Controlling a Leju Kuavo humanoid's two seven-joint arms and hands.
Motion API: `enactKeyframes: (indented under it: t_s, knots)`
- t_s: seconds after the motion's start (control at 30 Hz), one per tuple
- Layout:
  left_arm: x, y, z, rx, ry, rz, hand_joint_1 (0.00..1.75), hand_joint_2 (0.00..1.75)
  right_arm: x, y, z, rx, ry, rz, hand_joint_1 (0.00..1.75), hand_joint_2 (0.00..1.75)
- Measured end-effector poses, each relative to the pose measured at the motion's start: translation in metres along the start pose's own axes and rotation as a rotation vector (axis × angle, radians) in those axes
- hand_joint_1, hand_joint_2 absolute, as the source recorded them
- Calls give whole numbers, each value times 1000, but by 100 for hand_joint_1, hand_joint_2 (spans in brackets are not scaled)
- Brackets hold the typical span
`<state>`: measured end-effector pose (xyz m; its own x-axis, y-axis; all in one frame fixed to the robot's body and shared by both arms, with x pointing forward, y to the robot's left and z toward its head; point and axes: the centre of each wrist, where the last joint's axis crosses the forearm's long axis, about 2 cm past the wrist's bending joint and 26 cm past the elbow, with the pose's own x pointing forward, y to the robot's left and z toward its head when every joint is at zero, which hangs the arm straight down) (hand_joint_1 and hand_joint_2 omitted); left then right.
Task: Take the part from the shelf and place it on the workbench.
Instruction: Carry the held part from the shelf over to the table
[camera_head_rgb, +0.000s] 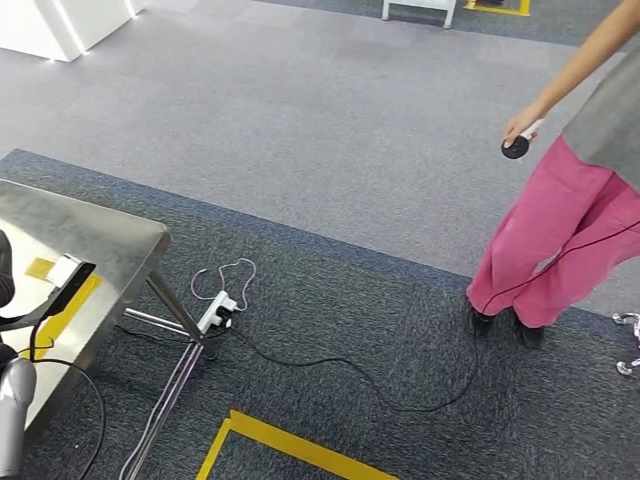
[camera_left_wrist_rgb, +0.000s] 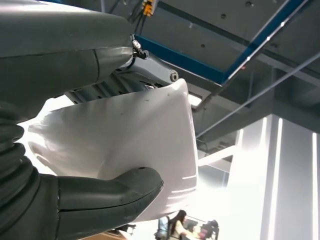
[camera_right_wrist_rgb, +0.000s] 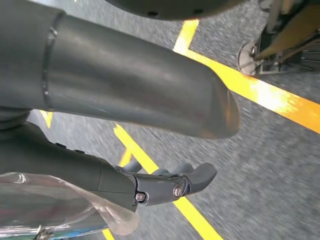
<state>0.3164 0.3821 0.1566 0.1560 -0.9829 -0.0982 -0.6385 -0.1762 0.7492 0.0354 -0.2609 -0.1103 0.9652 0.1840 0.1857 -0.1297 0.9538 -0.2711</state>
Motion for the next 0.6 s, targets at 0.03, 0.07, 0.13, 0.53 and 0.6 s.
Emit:
enactKeyframes:
  t_s: [0.03,0.07,0.13,0.53,0.6]
  knots:
    - [2,0,-1,1,-4,2,175,175,0,0,0,0,0,0,0,0]
    - [3,-1,-2,0,-9,3,175,175,0,0,0,1,0,0,0,0]
    - [5,-2,-3,-4,-19,4,175,175,0,0,0,0,0,-2,0,0]
    - [24,-6,-11,-8,-69,27,175,175,1,0,0,1,-6,-6,0,0]
    - [24,-6,-12,-7,-72,25,175,175,3,1,0,1,-10,-7,0,0]
